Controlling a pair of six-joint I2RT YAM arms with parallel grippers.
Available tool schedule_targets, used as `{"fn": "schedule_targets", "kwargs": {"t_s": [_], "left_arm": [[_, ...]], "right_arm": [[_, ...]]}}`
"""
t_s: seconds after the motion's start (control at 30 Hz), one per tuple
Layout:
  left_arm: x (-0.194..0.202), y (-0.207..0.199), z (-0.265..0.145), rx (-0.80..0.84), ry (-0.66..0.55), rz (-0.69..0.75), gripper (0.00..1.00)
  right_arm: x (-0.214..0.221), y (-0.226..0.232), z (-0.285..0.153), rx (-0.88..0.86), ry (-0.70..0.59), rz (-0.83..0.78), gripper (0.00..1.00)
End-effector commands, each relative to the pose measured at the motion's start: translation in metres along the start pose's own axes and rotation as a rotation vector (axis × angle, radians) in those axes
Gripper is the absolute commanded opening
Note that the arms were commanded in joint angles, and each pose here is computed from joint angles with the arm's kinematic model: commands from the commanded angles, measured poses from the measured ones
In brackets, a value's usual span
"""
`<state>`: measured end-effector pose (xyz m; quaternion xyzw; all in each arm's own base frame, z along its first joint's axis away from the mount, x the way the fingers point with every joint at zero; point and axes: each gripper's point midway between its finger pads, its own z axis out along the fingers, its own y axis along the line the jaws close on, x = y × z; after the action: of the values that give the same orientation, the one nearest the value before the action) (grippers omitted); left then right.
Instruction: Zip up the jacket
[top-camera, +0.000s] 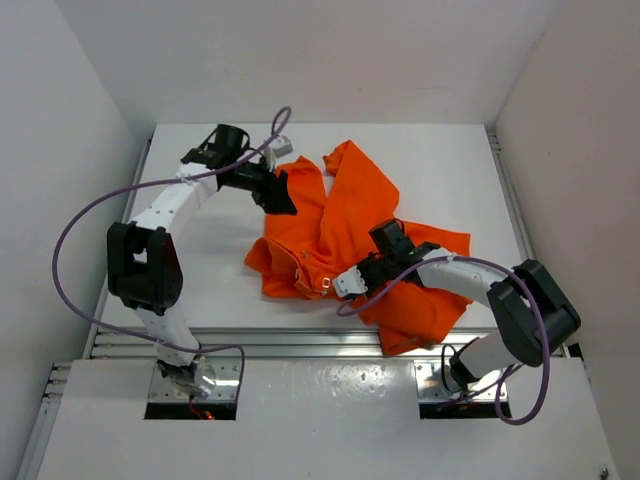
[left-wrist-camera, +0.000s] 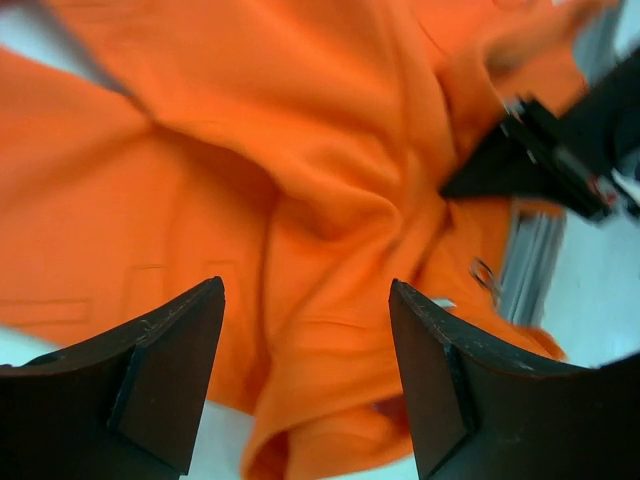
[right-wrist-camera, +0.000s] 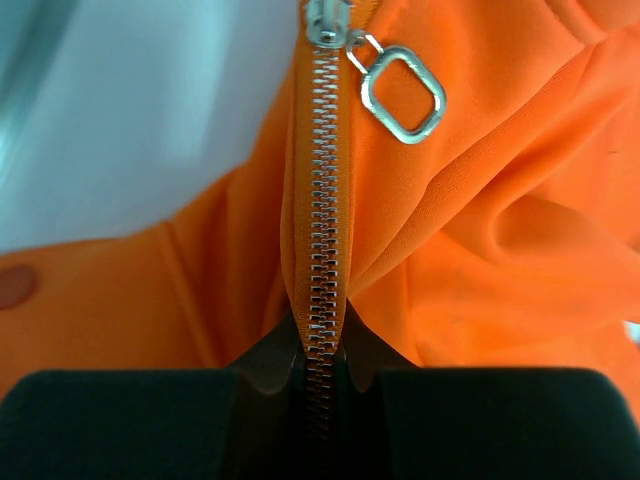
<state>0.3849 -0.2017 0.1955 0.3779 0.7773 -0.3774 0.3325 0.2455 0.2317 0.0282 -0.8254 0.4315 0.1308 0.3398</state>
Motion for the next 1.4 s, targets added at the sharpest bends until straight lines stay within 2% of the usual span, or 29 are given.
{"fn": "schedule_targets", "kwargs": {"t_s": [0.0,0.13,0.27,0.43,0.53,0.67,0.7,0.77,0.8,0.87,1.03,1.13,1.37], "left_arm": [[0.007,-0.045,-0.017,0.084,0.056,0.185,0.72],[0.029,-0.075,-0.024,0.136,0.105,0.321,0.73],[0.045,-0.094,-0.02,0.174,0.124,0.327,0.73],[0.032,-0.115,-0.006,0.268,0.094,0.33,0.62],[0.02,-0.108,0.004,0.274,0.091,0.342,0.61],[0.029,-0.113,0.023,0.365,0.188,0.39,0.61],[0.031,-0.111,0.026,0.38,0.199,0.407,0.6],[0.037,-0.111,0.032,0.428,0.234,0.389,0.57],[0.038,-0.112,0.033,0.443,0.234,0.384,0.56],[0.042,-0.117,0.038,0.474,0.253,0.396,0.53],[0.044,-0.115,0.041,0.475,0.271,0.428,0.42],[0.051,-0.118,0.043,0.49,0.283,0.426,0.36],[0.056,-0.114,0.047,0.5,0.276,0.352,0.35]], "right_arm": [[0.006,-0.035,-0.006,0.081,0.07,-0.114,0.0],[0.004,-0.037,-0.005,0.076,0.075,-0.099,0.0],[-0.001,-0.043,0.001,0.135,0.077,-0.124,0.0],[-0.004,-0.055,0.002,0.228,0.084,-0.164,0.0],[-0.006,-0.057,0.002,0.266,0.07,-0.201,0.0],[-0.016,-0.071,-0.005,0.373,0.039,-0.264,0.0],[-0.011,-0.058,-0.001,0.36,0.042,-0.263,0.0],[-0.021,-0.079,-0.01,0.474,0.027,-0.326,0.0],[-0.016,-0.069,-0.008,0.472,0.037,-0.329,0.0],[-0.025,-0.093,-0.02,0.602,0.034,-0.392,0.0],[-0.028,-0.114,-0.031,0.714,0.056,-0.438,0.0],[-0.029,-0.12,-0.032,0.731,0.056,-0.443,0.0],[-0.041,-0.114,-0.036,0.748,0.008,-0.458,0.0]]}}
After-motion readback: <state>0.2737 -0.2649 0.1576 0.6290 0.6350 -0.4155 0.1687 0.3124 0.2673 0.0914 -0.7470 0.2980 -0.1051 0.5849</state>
